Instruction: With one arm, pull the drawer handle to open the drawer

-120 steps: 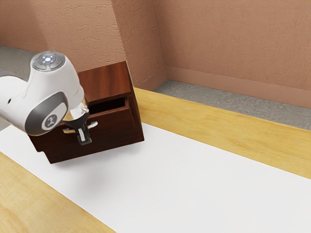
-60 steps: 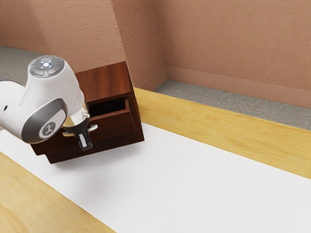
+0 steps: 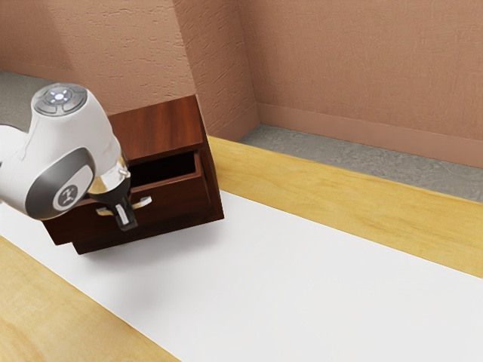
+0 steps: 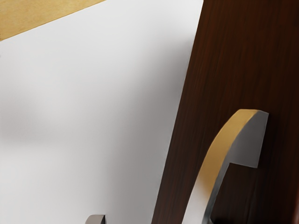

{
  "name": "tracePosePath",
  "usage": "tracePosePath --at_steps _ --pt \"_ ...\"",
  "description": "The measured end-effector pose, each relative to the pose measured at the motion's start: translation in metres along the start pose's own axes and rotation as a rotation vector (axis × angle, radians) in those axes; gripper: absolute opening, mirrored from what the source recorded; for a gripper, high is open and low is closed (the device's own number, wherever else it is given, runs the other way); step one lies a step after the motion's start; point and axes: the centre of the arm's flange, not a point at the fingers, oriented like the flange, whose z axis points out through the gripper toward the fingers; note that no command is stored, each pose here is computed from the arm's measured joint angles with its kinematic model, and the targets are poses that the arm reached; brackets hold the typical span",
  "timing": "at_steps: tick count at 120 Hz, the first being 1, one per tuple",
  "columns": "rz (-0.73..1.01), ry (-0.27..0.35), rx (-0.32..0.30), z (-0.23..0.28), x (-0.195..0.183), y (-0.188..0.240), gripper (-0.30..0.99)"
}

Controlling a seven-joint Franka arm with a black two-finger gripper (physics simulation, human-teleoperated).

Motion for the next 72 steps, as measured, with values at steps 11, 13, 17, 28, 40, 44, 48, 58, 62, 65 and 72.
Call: tracePosePath --at_steps 11,13,17,28,40,44,48,58,62,65,72 --pt "-0.003 -0.002 0.003 0.001 0.0 -0.001 0.2" --pt "-0.004 -0.002 0.005 0.001 0.001 -0.002 0.19" --pt "-0.005 -0.003 0.008 0.001 0.001 -0.004 0.19" --pt "-0.006 -0.006 0.009 -0.001 0.004 -0.009 0.19" --pt "-0.004 -0.011 0.012 -0.003 0.005 -0.015 0.18" --pt "-0.003 -0.013 0.013 -0.004 0.006 -0.018 0.18" --pt "-0.003 -0.015 0.013 -0.005 0.006 -0.02 0.18" --pt "-0.002 -0.019 0.016 -0.006 0.006 -0.023 0.18" --pt "-0.001 -0.021 0.016 -0.007 0.007 -0.025 0.18" --pt "-0.001 -0.022 0.015 -0.008 0.007 -0.025 0.18" --pt "0.0 -0.023 0.014 -0.009 0.008 -0.027 0.18"
